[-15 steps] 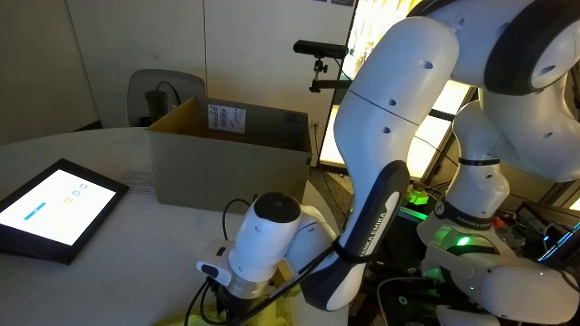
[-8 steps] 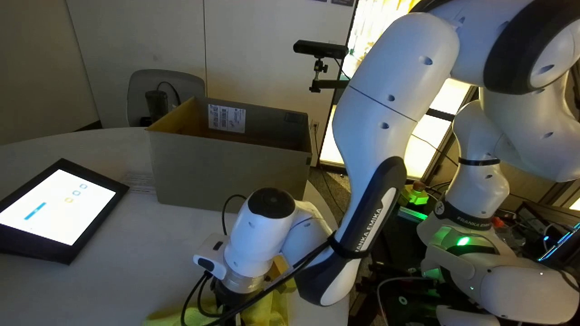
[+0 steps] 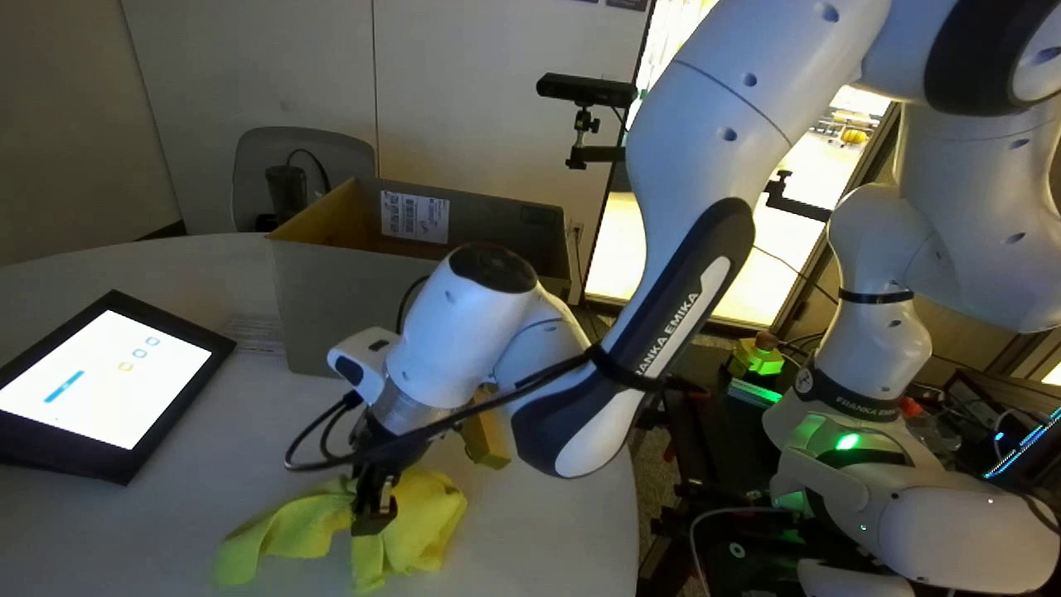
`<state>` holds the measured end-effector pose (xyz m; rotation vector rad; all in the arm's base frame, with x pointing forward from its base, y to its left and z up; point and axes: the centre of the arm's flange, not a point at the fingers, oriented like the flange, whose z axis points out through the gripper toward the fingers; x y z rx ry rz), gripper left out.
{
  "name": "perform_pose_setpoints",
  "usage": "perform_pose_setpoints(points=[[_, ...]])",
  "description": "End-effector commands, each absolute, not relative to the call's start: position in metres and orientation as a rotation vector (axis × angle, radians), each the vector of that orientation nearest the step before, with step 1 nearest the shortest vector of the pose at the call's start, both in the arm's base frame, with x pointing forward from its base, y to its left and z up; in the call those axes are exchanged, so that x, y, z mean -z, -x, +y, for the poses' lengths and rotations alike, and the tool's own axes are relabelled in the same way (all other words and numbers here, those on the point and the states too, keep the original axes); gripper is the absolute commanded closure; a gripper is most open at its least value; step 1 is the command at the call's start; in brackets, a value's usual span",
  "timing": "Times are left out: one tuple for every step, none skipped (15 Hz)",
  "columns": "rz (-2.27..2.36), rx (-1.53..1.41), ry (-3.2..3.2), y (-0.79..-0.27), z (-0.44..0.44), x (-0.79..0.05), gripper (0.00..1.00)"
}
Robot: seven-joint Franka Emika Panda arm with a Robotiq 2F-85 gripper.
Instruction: Pick up the marker and wrap it on the cloth, then put the cloth in the box
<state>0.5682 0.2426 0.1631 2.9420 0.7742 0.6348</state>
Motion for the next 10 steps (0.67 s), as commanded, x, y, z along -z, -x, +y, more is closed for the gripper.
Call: perform_pose_setpoints(points=[[0.64, -0.786, -2.91, -0.565, 0.228, -0.223, 0.97], [0.603, -0.824, -2.897, -0.567, 0.223, -0.235, 0.97], [0.57, -0.856, -2.884, -0.57, 0.218, -0.246, 0.98], [0.535, -0.892, -2.866, -0.574, 0.214, -0.256, 0.98], [0.493, -0.929, -2.842, -0.578, 0.207, -0.266, 0.98], [0.451, -0.958, -2.822, -0.583, 0.2, -0.278, 0.98], [0.397, -0.988, -2.802, -0.589, 0.189, -0.291, 0.98], [0.329, -1.02, -2.773, -0.596, 0.178, -0.303, 0.98], [0.271, -1.041, -2.749, -0.601, 0.166, -0.314, 0.98], [0.2, -1.058, -2.724, -0.609, 0.152, -0.327, 0.98]])
